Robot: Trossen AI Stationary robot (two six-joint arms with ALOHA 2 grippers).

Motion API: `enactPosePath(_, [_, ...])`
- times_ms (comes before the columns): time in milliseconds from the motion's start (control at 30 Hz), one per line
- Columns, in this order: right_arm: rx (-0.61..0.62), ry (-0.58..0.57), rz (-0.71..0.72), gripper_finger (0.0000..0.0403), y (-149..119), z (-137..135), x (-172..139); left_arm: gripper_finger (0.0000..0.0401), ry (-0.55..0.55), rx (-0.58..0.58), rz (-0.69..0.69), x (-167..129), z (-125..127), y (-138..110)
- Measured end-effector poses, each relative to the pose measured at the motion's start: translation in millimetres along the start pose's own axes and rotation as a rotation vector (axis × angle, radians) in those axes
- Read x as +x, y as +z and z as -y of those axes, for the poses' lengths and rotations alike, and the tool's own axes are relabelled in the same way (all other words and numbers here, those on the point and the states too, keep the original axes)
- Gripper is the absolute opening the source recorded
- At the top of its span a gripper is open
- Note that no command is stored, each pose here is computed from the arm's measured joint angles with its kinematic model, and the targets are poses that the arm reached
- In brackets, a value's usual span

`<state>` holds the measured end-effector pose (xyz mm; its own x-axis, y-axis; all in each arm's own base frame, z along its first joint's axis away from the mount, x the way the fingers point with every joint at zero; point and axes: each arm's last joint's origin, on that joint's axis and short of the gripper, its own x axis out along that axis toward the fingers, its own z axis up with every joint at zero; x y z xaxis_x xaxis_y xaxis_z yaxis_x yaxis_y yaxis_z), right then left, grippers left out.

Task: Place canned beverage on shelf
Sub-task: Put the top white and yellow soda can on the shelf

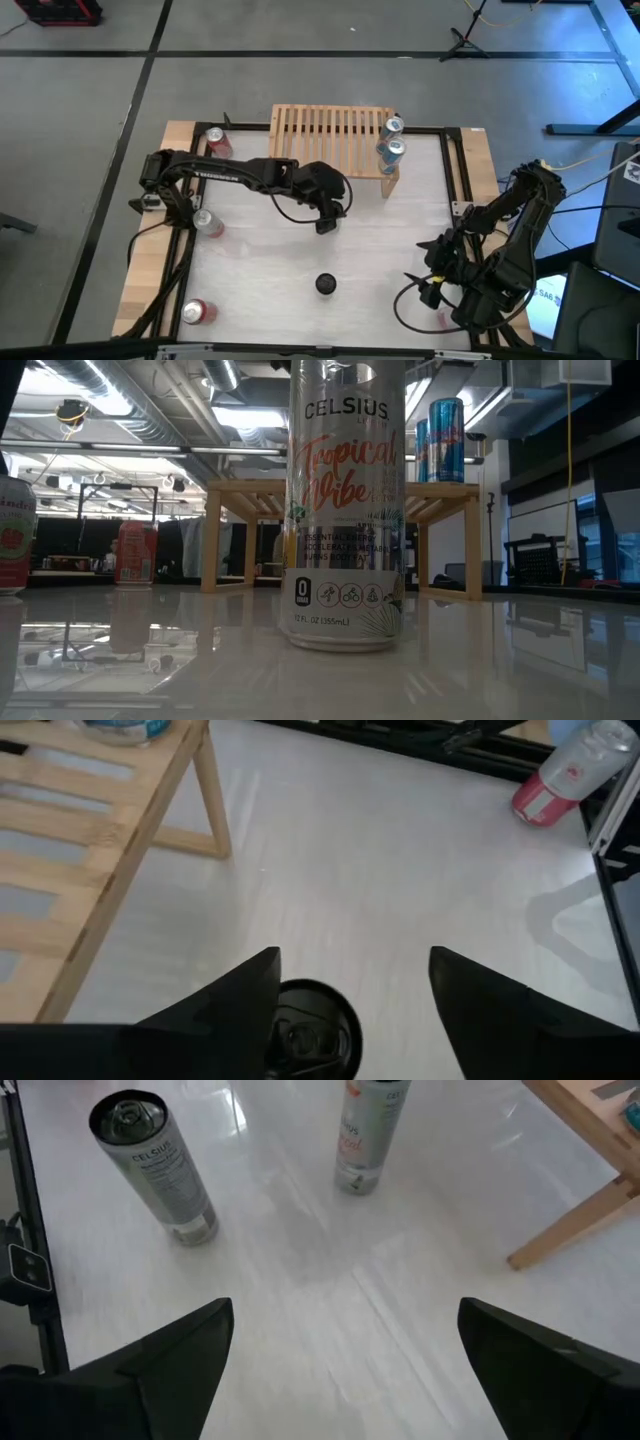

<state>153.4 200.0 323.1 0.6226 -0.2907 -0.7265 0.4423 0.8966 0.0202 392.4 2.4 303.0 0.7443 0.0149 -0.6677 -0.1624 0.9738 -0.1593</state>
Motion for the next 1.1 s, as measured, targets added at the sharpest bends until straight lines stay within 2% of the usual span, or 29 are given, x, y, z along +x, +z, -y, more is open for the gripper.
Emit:
enactPosePath(200, [-0.002, -0.002, 0.004, 0.0374, 0, 0, 0, 0.0326, 0.009, -0.040, -0.029, 2, -3, -2])
enactPosePath(300, [-0.004, -0.004, 0.002, 0.0374, 0, 0, 0, 0.0347, 0.002, -0.036, -0.019, 1, -2, -1])
enactPosePath(433, [-0.005, -0.005, 0.001, 0.0374, 0, 1, 0, 0.0352, -0.010, 0.009, -0.011, -1, 7, -2])
enactPosePath(533, [-0.006, -0.006, 0.000, 0.0374, 0, 1, 0, 0.0352, 0.036, 0.035, -0.025, 5, 9, -6])
enactPosePath(833, [-0.005, -0.005, -0.001, 0.0374, 0, 1, 0, 0.0353, 0.128, 0.060, -0.091, 18, -7, -15])
enactPosePath(967, [-0.005, -0.004, -0.008, 0.0374, 0, 1, 0, 0.0353, 0.074, 0.048, -0.119, 21, -10, -19])
enactPosePath(1100, [-0.004, -0.005, -0.008, 0.0374, 0, 1, 0, 0.0353, 0.065, 0.052, -0.162, 31, -10, -27])
